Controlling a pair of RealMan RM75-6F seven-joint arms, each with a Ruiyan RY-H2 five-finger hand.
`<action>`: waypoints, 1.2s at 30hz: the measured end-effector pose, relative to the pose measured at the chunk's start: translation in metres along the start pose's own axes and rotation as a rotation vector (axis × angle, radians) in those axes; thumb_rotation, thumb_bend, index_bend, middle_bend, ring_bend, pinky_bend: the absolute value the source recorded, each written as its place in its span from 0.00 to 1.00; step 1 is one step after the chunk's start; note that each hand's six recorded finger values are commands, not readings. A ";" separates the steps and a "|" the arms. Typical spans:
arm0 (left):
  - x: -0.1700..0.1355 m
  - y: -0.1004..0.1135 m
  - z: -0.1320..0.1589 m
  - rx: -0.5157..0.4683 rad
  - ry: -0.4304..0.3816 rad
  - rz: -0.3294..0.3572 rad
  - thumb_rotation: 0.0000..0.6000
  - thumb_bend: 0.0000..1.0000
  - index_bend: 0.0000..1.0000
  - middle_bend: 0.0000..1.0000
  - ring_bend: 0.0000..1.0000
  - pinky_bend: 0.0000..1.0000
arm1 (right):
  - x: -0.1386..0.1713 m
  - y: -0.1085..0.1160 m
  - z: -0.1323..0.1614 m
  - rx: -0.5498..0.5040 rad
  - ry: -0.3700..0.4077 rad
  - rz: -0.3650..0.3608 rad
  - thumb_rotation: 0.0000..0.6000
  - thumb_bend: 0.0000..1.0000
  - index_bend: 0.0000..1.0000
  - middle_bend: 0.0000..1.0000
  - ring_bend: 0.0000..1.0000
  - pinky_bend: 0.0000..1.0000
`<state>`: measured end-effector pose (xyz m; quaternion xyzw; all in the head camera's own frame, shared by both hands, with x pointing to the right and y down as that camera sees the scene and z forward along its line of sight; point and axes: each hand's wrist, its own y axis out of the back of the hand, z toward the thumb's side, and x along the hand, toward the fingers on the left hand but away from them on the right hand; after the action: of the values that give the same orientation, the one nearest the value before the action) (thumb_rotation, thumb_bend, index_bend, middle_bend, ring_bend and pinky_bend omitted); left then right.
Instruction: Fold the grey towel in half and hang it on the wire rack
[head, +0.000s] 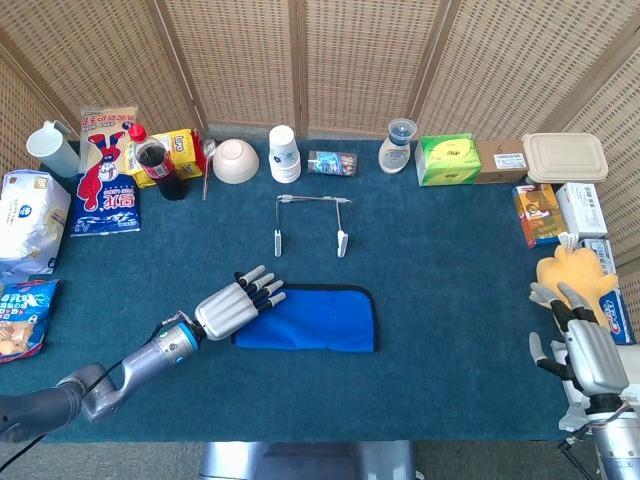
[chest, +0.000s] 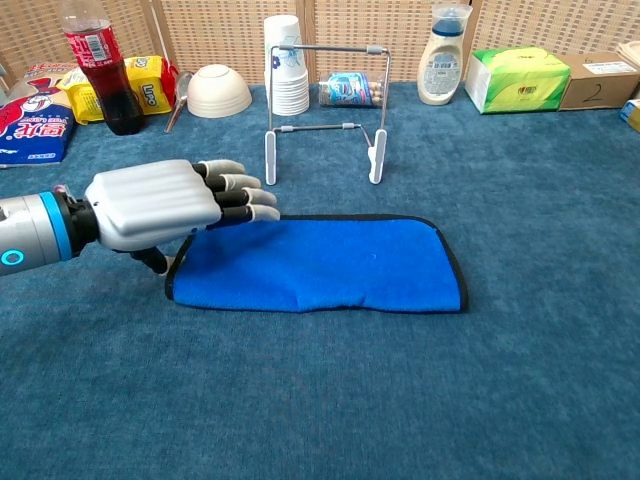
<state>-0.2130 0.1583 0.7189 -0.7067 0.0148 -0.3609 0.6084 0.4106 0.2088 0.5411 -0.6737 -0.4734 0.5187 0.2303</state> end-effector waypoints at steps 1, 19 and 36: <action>0.000 0.001 0.000 -0.003 0.001 0.003 1.00 0.39 0.00 0.01 0.00 0.00 | 0.000 0.000 0.000 0.000 0.000 0.000 1.00 0.50 0.11 0.25 0.03 0.00; -0.008 0.007 -0.007 -0.107 0.029 0.065 1.00 0.39 0.03 0.10 0.00 0.00 | 0.000 0.000 -0.001 -0.008 -0.004 -0.004 1.00 0.50 0.11 0.25 0.03 0.00; 0.003 0.012 0.002 -0.186 -0.013 0.116 1.00 0.39 0.32 0.30 0.15 0.01 | 0.003 0.003 -0.004 -0.014 -0.017 -0.013 1.00 0.50 0.11 0.26 0.03 0.00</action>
<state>-0.2048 0.1555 0.7098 -0.7602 0.0854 -0.3176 0.5603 0.4158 0.2110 0.5385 -0.6677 -0.4833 0.5196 0.2251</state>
